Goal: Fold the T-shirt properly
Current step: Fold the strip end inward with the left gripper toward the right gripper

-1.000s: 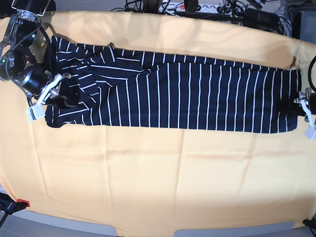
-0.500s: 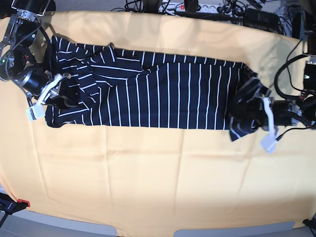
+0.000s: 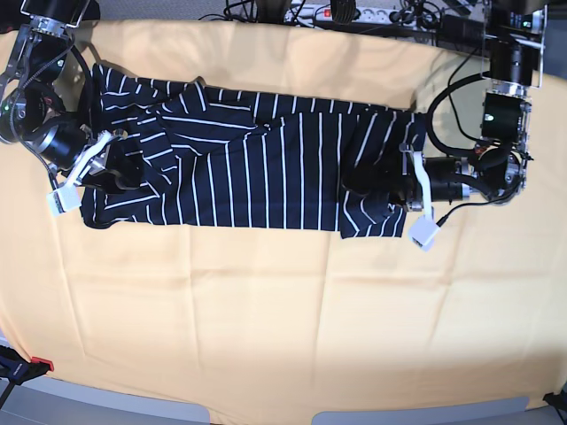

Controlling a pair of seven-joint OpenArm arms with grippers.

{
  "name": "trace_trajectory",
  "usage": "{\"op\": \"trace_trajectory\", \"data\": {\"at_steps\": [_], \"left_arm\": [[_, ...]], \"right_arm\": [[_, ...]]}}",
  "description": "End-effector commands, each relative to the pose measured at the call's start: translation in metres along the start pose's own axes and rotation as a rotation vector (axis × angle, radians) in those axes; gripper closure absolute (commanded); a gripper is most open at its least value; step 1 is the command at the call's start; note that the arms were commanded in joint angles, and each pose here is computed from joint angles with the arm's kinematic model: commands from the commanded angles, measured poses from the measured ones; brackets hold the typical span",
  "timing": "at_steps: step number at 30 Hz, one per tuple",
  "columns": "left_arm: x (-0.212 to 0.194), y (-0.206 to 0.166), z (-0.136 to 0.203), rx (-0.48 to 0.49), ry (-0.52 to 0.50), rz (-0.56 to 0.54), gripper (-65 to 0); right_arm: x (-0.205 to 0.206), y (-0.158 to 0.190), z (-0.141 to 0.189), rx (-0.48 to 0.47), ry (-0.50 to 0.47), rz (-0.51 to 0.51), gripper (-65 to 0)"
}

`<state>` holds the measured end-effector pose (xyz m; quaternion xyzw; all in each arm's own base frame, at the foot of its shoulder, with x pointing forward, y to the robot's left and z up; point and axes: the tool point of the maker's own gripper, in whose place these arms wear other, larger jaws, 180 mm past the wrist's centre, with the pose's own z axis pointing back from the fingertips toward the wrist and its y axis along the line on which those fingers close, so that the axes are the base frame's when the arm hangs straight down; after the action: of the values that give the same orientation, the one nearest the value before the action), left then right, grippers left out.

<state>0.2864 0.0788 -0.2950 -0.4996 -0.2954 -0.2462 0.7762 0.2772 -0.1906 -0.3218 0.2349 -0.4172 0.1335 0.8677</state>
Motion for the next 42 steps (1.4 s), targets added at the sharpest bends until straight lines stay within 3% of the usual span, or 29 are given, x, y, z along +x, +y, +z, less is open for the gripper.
{"op": "trace_trajectory", "data": {"at_steps": [1,13,15,18,19,28,31,36,42], "left_arm": [[0.019,-0.004,0.001,-0.019,-0.064,-0.022,0.0],[0.02,-0.015,-0.039,-0.064,-0.106,-0.01,-1.1],[0.018,-0.014,-0.04,-0.059,-0.1,-0.012,-11.9],[0.019,-0.015,-0.04,-0.063,-0.103,-0.009,-34.5],[0.02,-0.015,-0.039,-0.066,-0.11,0.006,-37.9],[0.031,-0.021,-0.034,-0.106,-0.167,0.056,-38.1],[0.024,-0.024,-0.033,-0.124,-0.111,0.025,-37.0],[0.034,-0.013,-0.009,-0.069,-0.145,-0.04,-30.9],[0.045,-0.003,0.011,-0.02,-0.197,-0.048,-30.9]], "right_arm": [[0.014,0.001,0.004,0.005,-0.042,0.026,-22.9],[0.012,0.001,0.004,0.006,-0.035,0.025,-22.9],[0.012,0.001,0.004,0.006,-0.034,0.025,-22.9],[0.012,0.001,0.004,0.006,-0.034,0.025,-22.9],[0.012,0.001,0.004,0.005,-0.034,0.025,-22.9],[0.012,0.001,0.004,0.006,-0.035,0.025,-22.9],[0.012,0.001,0.004,0.005,-0.034,0.025,-22.9],[0.012,0.001,0.004,0.005,-0.034,0.025,-22.9],[0.013,0.002,0.004,0.009,-0.038,0.023,-22.9]]}}
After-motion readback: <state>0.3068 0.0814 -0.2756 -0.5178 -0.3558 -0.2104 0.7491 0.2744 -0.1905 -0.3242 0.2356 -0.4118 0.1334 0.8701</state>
